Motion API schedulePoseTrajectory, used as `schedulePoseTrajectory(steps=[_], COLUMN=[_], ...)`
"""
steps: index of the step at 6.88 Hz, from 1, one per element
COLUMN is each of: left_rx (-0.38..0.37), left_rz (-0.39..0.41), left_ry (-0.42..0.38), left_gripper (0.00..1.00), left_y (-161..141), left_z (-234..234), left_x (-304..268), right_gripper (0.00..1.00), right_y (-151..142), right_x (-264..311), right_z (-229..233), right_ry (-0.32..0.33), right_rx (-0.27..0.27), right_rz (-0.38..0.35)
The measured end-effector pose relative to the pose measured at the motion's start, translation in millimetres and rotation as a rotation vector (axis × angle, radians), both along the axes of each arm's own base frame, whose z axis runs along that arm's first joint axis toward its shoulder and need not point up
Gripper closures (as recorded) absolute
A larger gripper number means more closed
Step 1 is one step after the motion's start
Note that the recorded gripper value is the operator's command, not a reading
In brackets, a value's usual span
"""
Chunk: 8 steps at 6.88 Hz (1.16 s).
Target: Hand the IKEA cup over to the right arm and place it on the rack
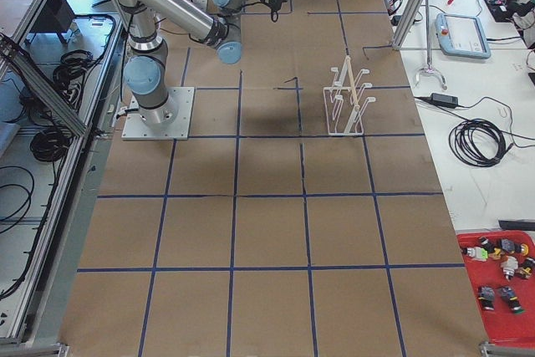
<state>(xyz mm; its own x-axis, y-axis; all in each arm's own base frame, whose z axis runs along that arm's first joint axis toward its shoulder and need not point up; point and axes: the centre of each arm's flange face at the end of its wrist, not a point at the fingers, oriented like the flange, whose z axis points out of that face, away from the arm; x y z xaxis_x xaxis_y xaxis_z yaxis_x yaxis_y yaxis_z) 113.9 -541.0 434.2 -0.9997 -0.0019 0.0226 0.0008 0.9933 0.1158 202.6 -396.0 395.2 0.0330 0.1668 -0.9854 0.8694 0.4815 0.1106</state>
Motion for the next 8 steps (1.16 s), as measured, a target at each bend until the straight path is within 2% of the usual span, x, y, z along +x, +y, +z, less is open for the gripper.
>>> schedulePoseTrajectory(steps=[1, 2, 3, 4, 6, 7, 8], left_rx=[-0.026, -0.09, -0.187, -0.294, -0.505, -0.591, -0.661], left_rz=[-0.016, -0.039, -0.065, -0.085, -0.122, -0.161, -0.22], left_ry=[0.011, 0.037, 0.097, 0.193, 0.46, 0.571, 0.645], left_gripper=[1.0, 1.0, 1.0, 1.0, 1.0, 1.0, 1.0], left_y=[-6.3, -16.5, -28.5, -38.2, -53.4, -56.2, -54.0], left_z=[5.1, 9.9, 16.6, 24.0, 40.8, 52.6, 61.3], left_x=[-2.9, -13.8, -32.7, -52.0, -84.8, -99.1, -115.5], right_gripper=[0.0, 0.0, 0.0, 0.0, 0.0, 0.0, 0.0], right_y=[0.5, 0.2, 0.4, 0.3, 3.4, 8.6, 12.2], right_x=[-0.7, -0.9, -1.4, -2.8, -8.9, -10.6, -11.1], right_z=[1.4, 2.6, 3.2, 3.0, -1.4, -3.3, -3.7], right_ry=[-0.019, -0.027, -0.029, -0.027, -0.016, -0.011, -0.006], right_rx=[0.006, 0.007, 0.007, 0.009, 0.019, 0.025, 0.025], right_rz=[-0.005, -0.008, -0.013, -0.029, -0.102, -0.12, -0.124])
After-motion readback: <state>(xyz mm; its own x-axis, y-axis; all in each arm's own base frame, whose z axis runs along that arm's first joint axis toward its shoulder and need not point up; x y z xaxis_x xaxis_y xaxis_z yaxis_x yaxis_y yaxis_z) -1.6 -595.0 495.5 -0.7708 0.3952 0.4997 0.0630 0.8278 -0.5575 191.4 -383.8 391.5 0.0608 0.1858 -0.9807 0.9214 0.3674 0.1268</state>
